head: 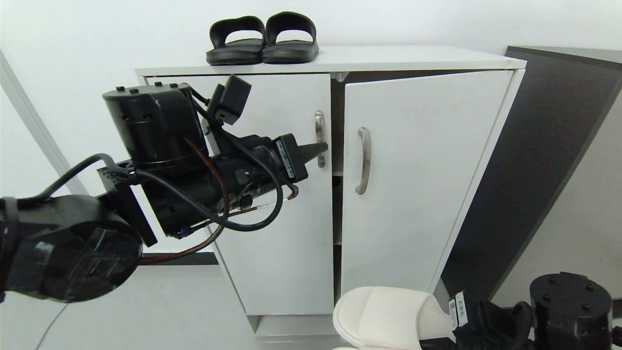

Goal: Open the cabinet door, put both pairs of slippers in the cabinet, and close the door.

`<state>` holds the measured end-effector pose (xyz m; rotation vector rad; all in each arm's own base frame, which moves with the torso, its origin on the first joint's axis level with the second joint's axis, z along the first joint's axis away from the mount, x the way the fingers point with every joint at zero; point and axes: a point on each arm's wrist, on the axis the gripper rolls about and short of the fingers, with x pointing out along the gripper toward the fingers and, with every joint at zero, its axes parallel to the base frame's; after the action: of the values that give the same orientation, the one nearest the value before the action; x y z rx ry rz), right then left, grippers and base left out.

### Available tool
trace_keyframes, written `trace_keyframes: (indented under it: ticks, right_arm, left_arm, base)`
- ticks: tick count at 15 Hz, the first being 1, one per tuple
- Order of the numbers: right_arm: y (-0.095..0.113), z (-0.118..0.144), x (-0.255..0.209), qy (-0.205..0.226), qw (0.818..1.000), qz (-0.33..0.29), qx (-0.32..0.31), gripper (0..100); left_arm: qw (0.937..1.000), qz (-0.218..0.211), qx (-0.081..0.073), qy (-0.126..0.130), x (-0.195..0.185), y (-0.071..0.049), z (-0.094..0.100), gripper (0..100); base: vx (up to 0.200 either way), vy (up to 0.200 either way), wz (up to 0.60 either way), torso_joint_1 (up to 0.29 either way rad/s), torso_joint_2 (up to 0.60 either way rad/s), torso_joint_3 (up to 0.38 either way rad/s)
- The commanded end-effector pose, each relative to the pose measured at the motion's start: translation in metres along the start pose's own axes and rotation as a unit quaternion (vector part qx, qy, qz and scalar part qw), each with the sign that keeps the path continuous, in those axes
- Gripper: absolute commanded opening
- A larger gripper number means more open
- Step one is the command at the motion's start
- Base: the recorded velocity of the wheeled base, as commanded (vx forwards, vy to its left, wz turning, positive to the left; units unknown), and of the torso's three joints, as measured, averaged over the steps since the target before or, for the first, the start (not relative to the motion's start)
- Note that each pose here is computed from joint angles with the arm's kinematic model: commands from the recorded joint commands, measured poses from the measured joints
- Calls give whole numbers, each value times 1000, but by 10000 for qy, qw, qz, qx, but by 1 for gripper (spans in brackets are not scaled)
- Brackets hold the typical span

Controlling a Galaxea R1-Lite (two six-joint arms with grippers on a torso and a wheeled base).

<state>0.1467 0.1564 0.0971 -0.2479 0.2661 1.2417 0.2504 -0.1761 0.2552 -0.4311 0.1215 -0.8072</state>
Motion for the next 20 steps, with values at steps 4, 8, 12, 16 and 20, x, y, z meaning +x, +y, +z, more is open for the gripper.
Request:
trace_keyframes:
  ticks: [4,8,12,16,20]
  right_arm:
    - [1,-2,0,51,10000,25,19,0]
    - [4,-5,3,136,9998,123,40,0]
    - [17,-10,3,266,9989,394,17,0]
    - [23,-14,2,347,9982,496,28,0]
    - [30,-20,-1,467,9968,655,42,0]
  left_arm:
    - [9996,-238,23,-149,39,19,-9,0]
    - [9975,-682,-197,-29,55,19,-7,0]
    - [9965,-784,-295,-49,60,19,-4,0]
    - [9965,-777,-307,13,63,20,-9,0]
    - [9908,-1278,-142,420,78,-19,-42,0]
  base:
    - [0,0,0,0,0,0]
    - [0,0,0,0,0,0]
    - [0,0,0,0,0,0]
    - [-200,0,0,7,1,1]
    - [-200,0,0,0,4,6]
